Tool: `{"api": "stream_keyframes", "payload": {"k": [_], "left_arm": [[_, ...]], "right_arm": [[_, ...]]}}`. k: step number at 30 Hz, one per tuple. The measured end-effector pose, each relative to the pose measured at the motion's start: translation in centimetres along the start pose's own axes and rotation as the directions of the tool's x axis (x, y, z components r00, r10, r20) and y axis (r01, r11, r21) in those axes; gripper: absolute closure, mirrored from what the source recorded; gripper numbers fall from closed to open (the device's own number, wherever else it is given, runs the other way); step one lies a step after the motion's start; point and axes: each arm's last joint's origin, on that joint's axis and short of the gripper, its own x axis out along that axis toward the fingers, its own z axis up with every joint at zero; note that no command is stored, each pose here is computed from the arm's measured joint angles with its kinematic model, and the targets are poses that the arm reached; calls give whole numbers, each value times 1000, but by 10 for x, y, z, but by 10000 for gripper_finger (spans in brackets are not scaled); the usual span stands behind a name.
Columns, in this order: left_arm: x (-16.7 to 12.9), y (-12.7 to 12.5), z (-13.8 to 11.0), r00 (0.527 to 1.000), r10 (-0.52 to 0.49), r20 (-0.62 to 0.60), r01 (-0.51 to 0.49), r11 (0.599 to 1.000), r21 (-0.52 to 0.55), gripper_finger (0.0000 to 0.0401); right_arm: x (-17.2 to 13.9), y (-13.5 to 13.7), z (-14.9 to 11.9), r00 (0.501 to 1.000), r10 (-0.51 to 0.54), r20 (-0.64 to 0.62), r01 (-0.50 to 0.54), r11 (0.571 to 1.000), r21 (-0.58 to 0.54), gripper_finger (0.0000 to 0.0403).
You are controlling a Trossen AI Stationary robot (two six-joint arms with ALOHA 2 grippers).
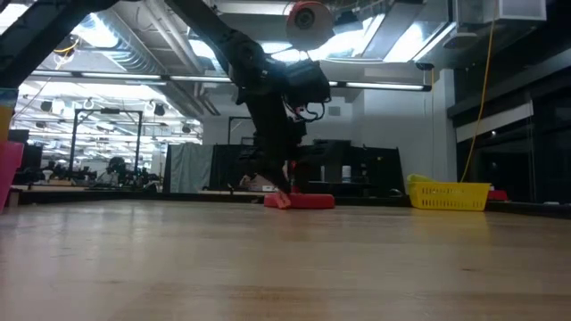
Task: Pick & Place School Supplies
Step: Put the orange eraser into the black bin
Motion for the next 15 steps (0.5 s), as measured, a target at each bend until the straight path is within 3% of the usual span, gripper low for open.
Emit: {"api": "stream_keyframes", "payload": {"k": [6,12,15], "left_arm": [[3,11,3,998,32,-62,-36,998,-58,273],[7,15,-5,988,26,-150,-32,999,-37,377],[4,11,-7,988,4,-157,-9,999,-36,395]], "right_arm": [[-2,-1,-4,1000,9,-4,-9,1000,-13,246],[-3,0,-5,1000,24,-7,-24,1000,-1,246],[-3,1,-5,999,34,4,-34,999,4,246]]}}
